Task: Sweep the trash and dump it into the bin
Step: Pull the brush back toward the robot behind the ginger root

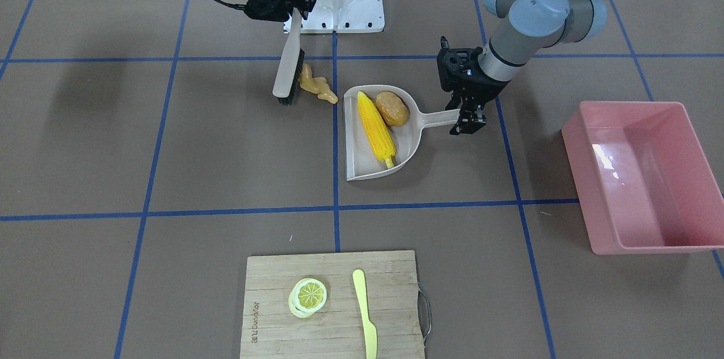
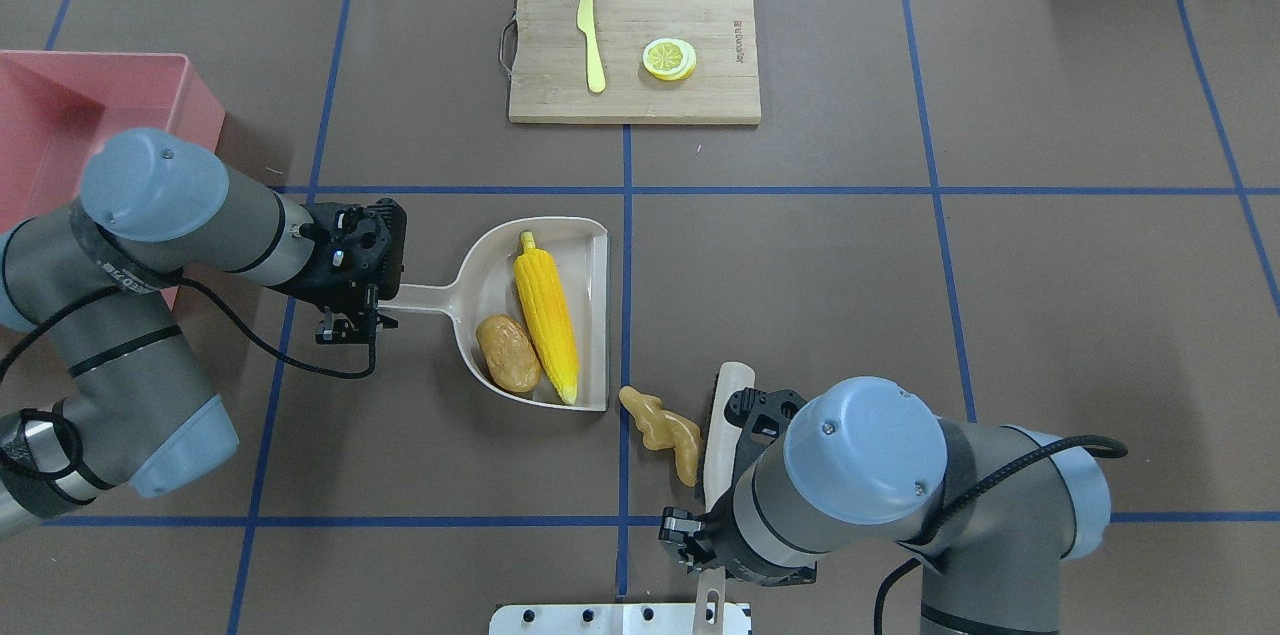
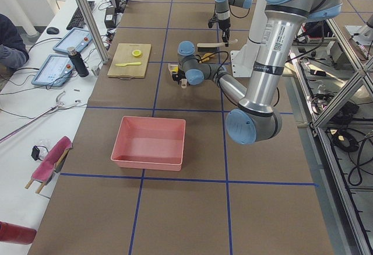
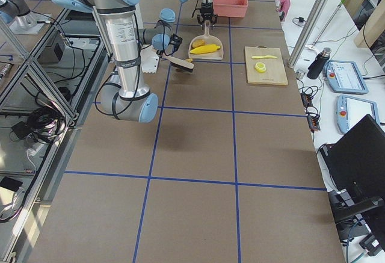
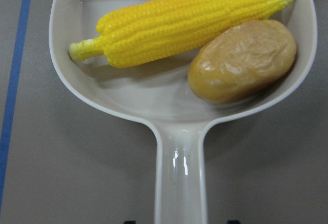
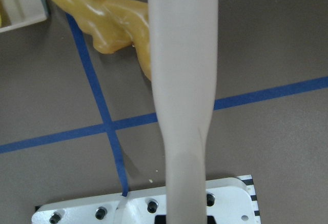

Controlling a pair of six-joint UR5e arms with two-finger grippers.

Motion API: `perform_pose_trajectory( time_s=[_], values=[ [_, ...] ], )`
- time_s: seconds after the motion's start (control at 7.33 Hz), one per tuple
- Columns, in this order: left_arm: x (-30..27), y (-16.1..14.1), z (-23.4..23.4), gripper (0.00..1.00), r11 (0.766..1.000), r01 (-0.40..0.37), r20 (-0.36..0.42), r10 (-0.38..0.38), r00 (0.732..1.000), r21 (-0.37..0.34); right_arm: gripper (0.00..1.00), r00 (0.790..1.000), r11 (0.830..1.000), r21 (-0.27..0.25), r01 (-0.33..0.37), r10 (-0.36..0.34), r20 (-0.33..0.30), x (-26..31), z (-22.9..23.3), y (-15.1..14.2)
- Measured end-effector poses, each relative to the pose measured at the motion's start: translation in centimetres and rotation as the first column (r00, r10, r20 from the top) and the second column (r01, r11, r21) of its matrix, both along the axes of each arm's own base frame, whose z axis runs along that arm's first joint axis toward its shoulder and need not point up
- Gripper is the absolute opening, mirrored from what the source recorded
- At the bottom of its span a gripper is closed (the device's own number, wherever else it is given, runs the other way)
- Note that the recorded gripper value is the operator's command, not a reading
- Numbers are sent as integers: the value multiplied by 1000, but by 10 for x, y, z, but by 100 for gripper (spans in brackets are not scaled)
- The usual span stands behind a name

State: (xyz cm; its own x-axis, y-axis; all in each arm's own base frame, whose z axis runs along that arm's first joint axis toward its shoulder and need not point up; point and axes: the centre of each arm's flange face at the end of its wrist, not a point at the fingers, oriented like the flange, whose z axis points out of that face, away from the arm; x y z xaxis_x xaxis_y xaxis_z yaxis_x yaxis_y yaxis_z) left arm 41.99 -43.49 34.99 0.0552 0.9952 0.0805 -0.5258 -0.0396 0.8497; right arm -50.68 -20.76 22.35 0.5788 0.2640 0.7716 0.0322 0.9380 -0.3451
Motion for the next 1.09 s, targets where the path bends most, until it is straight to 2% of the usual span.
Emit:
perform_pose_trajectory(
  time_s=[0.41, 0.82, 1.09],
  values=[
    [6, -12, -2, 53, 1000, -1, 8, 1, 1000, 25, 0, 1000, 1000, 1, 6, -6, 5, 21, 6, 8],
    [9, -27, -7, 53, 999, 5, 10, -6, 1000, 41, 0, 998, 998, 5, 59, -58, -17, 3, 13, 42],
    [13, -39, -12, 53, 999, 14, 10, -15, 1000, 45, 0, 998, 998, 9, 62, -62, -28, -6, 18, 45]
  ],
)
